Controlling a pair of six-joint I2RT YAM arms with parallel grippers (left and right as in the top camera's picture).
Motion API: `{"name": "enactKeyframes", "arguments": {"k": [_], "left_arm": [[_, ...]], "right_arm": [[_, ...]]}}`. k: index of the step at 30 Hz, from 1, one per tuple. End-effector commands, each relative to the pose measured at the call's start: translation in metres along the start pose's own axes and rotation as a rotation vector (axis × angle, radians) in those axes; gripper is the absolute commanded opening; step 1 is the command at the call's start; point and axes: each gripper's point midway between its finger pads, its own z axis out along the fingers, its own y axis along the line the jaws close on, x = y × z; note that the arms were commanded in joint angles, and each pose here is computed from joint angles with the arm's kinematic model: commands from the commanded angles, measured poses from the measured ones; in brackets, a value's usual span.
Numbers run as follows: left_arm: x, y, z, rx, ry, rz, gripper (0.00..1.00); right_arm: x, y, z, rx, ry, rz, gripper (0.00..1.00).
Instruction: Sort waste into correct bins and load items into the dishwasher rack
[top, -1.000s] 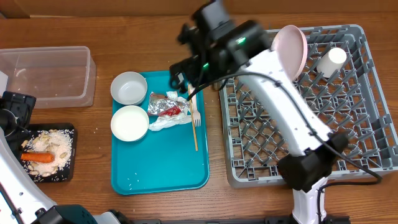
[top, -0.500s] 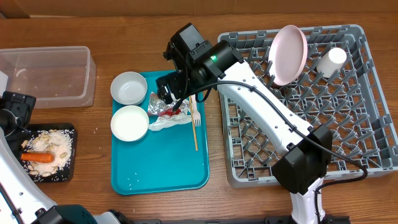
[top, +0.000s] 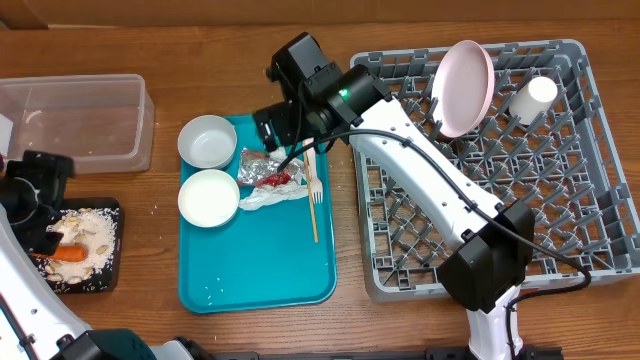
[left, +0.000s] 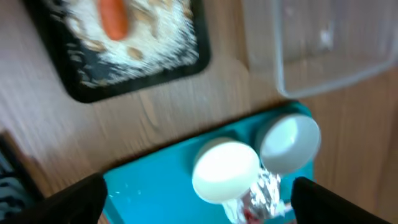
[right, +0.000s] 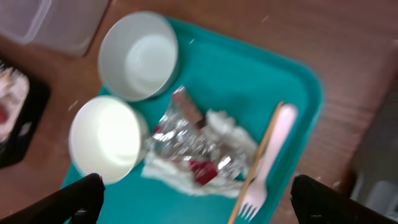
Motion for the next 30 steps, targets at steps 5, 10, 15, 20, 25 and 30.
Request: {"name": "enactKeyframes", "arguments": {"k": [5, 10, 15, 20, 25, 30], "left_arm": [[0.059, -0.047, 0.005, 0.115, 0.129, 0.48, 0.83], [0.099, -0.071, 0.02, 0.079, 0.11, 0.649, 1.0], [0.111, -0.089, 0.025, 0.038, 0.001, 0.787, 1.0], [0.126, -0.09, 0.03, 0.026, 0.02, 0.861, 0.99], [0.153, -0.073, 0.057, -0.003, 0.146, 0.939, 0.91], [0.18, -0.05, 0.1, -0.058, 0.241, 1.001, 0.94]], "right_arm": [[-0.036, -0.064, -0.013, 0.148, -0.131, 0.079, 1.0], [-0.045, -0.114, -0.023, 0.196, -0.153, 0.159, 1.0], [-0.044, -0.147, -0.031, 0.227, -0.153, 0.215, 1.0], [-0.036, -0.159, -0.033, 0.245, -0.121, 0.238, 1.0], [-0.036, -0.159, -0.033, 0.245, -0.122, 0.239, 1.0], [-0.036, -0.159, -0.033, 0.245, -0.121, 0.239, 1.0]]}}
